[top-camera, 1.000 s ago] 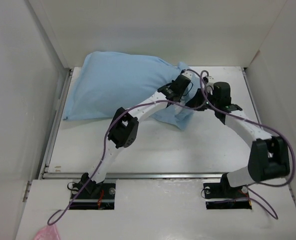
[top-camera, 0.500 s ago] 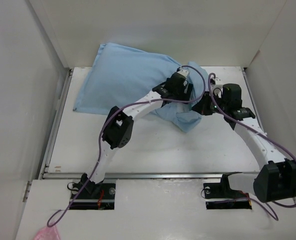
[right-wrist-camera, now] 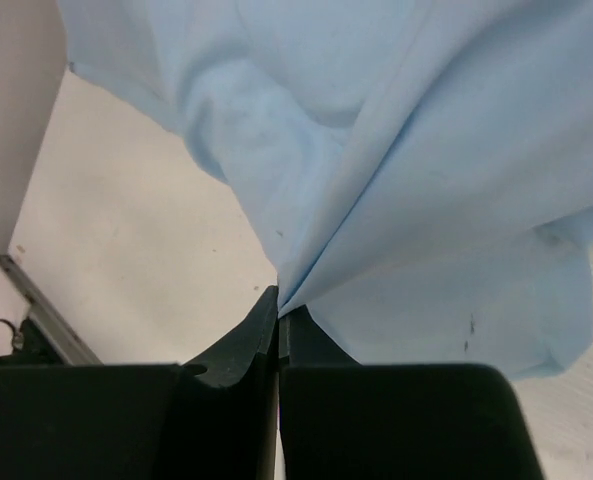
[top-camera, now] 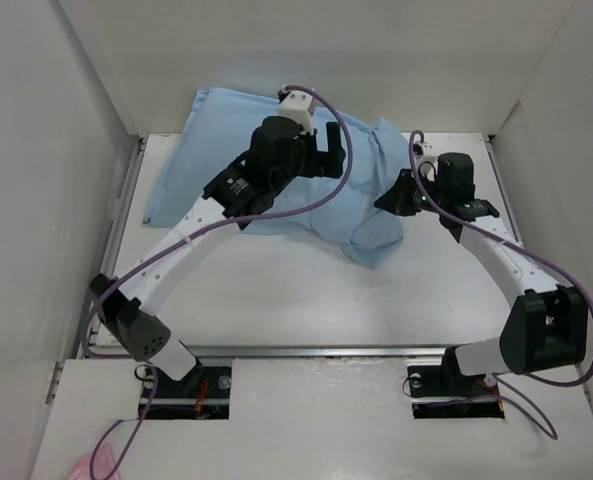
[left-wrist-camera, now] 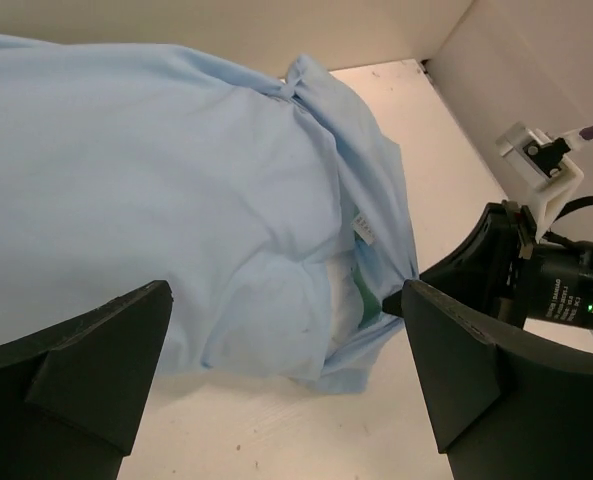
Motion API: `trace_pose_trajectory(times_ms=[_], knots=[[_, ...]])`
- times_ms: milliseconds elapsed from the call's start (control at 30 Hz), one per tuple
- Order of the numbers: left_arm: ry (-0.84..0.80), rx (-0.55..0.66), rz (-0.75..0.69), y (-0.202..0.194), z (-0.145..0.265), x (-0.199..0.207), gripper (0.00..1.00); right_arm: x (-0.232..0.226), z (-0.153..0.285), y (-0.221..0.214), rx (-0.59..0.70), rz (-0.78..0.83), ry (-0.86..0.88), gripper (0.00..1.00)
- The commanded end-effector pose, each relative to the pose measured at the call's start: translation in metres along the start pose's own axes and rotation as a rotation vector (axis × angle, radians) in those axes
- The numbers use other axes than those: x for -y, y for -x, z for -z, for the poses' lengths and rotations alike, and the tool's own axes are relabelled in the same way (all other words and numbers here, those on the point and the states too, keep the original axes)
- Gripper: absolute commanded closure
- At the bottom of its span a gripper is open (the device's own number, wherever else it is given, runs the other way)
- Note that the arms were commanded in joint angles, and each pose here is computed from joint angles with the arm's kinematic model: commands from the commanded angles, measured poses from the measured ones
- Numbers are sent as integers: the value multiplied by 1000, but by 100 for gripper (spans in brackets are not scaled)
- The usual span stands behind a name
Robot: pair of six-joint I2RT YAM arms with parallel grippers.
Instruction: Put the pillow into the pillowcase
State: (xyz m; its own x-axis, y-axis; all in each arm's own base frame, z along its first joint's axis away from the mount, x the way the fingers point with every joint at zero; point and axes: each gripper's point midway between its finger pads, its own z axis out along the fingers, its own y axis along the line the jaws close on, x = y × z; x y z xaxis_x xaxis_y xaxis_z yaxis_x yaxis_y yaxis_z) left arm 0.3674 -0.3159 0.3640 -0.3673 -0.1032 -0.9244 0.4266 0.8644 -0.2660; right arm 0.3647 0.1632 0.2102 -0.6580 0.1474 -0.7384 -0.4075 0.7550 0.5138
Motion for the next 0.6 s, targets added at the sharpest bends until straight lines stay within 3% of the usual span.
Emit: trace_pose_trajectory(times_ms=[0,100,167,233,267,333,500,567], knots=[[88,-42,-1,-37,-25,-31,0,-41,-1,31,79,106,210,100],[119,-146,-18,-81,-71,-53,3,-63,3,42,90,171,335,100],[105,-160,-50,-88,-101,-54,6,-76,9,53,116,233,388,100],[136,-333,-74,-149,-138,-64,13,-86,13,60,121,267,435,100],[141,-293,-40,-127,-151,-56,13,-89,13,61,120,286,459,100],[186,-372,-58,-167,-175,-69,14,-101,19,64,117,322,534,100],[117,-456,26,-202,-189,-74,22,-117,22,99,228,388,579,100],[138,-450,46,-198,-184,-81,24,-102,8,112,257,322,490,100]])
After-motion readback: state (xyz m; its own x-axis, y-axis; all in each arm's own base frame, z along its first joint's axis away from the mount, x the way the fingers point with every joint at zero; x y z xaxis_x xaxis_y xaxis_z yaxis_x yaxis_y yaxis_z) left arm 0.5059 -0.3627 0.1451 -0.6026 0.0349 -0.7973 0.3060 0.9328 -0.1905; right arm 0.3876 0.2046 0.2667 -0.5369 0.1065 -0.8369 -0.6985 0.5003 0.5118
